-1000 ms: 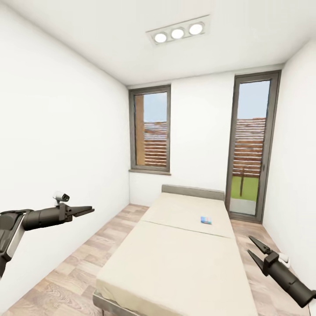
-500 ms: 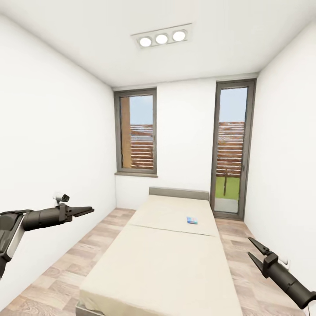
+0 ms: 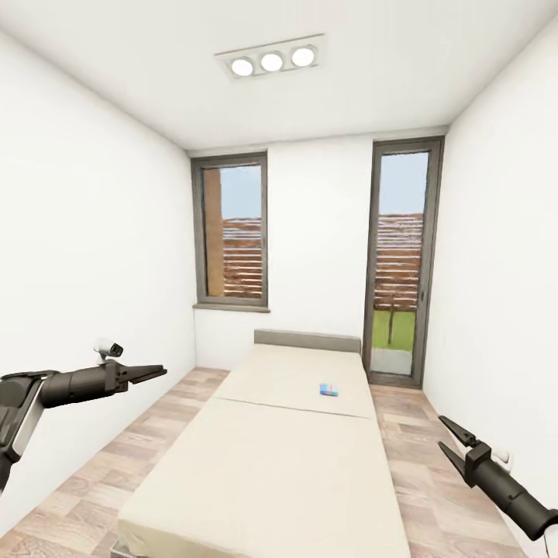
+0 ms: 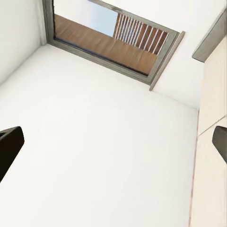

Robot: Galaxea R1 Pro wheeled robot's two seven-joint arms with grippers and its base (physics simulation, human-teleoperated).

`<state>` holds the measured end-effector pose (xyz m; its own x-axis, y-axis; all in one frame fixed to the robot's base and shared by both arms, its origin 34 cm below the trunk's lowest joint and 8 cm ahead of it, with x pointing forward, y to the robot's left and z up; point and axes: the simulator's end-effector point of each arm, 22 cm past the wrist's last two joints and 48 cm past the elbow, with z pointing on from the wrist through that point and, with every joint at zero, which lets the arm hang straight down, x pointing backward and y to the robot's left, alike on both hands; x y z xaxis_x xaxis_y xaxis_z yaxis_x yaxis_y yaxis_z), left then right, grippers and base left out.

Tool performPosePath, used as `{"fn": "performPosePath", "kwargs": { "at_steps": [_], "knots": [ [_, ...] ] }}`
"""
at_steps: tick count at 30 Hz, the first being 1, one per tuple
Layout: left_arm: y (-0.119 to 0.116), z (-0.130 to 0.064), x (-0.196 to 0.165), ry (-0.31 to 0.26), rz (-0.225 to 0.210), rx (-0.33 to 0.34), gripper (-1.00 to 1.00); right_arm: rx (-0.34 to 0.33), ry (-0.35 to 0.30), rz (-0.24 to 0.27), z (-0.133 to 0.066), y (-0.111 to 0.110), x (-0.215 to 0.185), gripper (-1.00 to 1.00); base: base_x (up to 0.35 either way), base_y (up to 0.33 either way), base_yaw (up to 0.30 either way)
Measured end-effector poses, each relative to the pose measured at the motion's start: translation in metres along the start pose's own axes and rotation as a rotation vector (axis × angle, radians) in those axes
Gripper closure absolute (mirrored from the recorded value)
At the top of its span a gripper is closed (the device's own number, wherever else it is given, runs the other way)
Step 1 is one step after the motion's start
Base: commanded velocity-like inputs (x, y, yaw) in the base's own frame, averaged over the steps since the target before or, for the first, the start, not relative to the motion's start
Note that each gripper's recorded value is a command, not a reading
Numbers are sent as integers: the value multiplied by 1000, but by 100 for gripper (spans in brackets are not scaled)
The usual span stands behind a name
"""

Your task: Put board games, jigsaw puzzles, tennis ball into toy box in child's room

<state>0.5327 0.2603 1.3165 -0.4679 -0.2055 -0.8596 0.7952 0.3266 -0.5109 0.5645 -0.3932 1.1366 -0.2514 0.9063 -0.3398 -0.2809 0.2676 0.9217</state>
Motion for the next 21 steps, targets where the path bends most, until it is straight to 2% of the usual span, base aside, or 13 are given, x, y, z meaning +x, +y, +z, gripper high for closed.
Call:
{"fn": "performPosePath", "kwargs": {
  "at_steps": [5, 12, 21],
  "knots": [
    [4, 1, 2, 3, -8, -2, -100, 19, 3, 2, 0, -6, 0, -100, 8, -81, 0],
    [9, 2, 5, 6, -19, -3, -100, 34, 6, 7, 0, -13, 2, -100, 1, -231, 0],
    [15, 4, 8, 10, -32, -4, -100, 47, 11, 13, 1, -20, 4, -100, 0, -94, 0]
  ]
}}
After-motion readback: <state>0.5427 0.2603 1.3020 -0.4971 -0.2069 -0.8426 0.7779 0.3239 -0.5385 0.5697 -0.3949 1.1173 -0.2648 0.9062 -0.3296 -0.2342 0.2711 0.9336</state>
